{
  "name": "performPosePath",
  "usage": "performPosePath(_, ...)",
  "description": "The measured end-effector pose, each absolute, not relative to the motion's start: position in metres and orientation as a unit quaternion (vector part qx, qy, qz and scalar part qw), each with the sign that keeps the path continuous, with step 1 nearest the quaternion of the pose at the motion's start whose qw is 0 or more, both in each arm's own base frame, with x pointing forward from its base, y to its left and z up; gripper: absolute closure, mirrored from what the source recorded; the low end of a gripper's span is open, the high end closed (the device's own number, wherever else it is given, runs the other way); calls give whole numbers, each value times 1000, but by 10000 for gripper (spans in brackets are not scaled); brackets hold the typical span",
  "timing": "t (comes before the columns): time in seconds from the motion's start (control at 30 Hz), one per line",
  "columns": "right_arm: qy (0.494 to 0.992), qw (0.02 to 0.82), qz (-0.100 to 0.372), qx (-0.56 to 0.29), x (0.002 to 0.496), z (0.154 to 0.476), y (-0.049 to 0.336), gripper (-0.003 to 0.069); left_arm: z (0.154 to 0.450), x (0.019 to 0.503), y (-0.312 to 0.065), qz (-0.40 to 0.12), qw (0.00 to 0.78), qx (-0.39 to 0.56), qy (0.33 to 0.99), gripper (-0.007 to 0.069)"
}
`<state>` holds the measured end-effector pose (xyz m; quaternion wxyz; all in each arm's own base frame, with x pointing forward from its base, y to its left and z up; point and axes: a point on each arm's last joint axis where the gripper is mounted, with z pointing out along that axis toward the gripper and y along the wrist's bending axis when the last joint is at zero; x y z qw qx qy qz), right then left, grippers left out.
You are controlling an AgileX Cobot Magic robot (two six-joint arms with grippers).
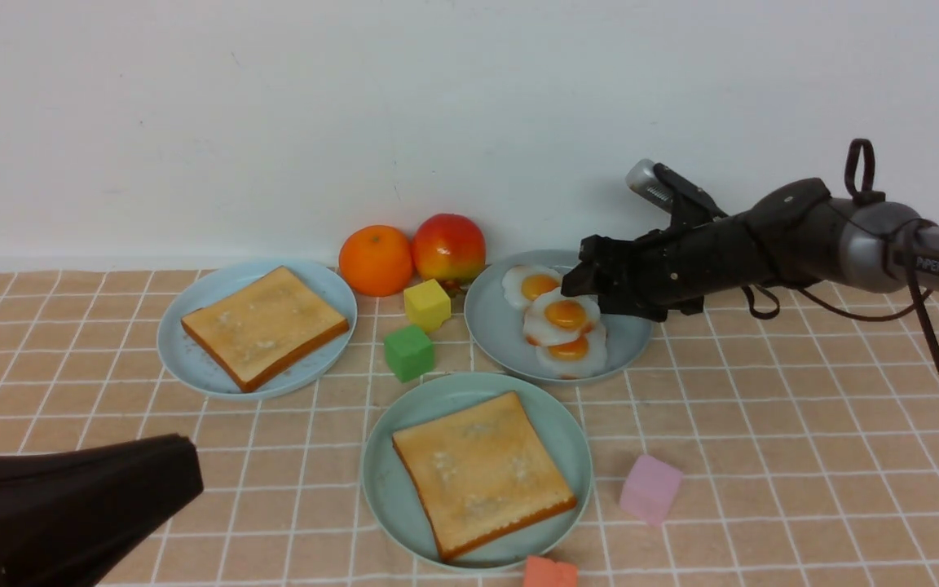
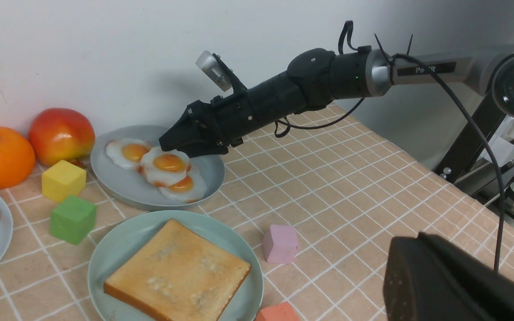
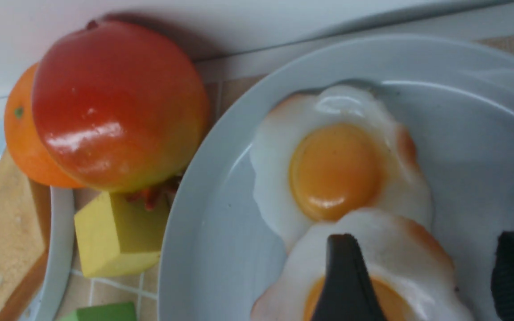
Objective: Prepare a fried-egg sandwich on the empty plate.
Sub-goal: Use the right arm to grab a fried egg, then use the right arm to place the fried egg on the slice of bread in the middle
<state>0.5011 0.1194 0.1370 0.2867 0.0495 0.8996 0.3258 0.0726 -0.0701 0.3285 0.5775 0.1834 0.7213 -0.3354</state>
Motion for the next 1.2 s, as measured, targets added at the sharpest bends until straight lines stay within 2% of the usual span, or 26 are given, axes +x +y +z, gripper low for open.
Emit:
performPosePath(0.27, 895, 291, 335, 37, 502, 134, 122, 241, 327, 75, -72, -336, 571, 182, 727, 638)
performPosePath(0.43, 896, 283, 340, 33, 501, 132, 123, 369, 327, 75, -72, -337, 570, 181, 727, 634)
performPosePath(0.47, 896, 283, 340, 33, 501, 132, 123, 369, 327, 75, -72, -337, 570, 181, 727, 634)
performPosePath(0.5, 896, 281, 342, 33, 501, 132, 123, 431, 327, 75, -72, -337, 570, 181, 727, 633)
performPosePath(0.63, 894, 278, 350, 37, 501, 133, 124, 531, 327, 75, -72, -338, 570, 180, 727, 629)
performPosePath(0.9, 886, 280, 366, 42, 501, 141, 125, 566, 326, 74, -72, -337, 564, 183, 732, 624)
performPosePath(0.97, 883, 289, 368, 27, 499, 154, 126, 592, 325, 74, -73, -336, 560, 185, 735, 624)
performPosePath(1.17, 870, 318, 377, -14, 490, 205, 118, 592, 324, 73, -73, -334, 555, 188, 739, 620)
performPosePath(1.2, 866, 320, 382, -33, 484, 221, 115, 592, 323, 73, -73, -332, 551, 190, 742, 620)
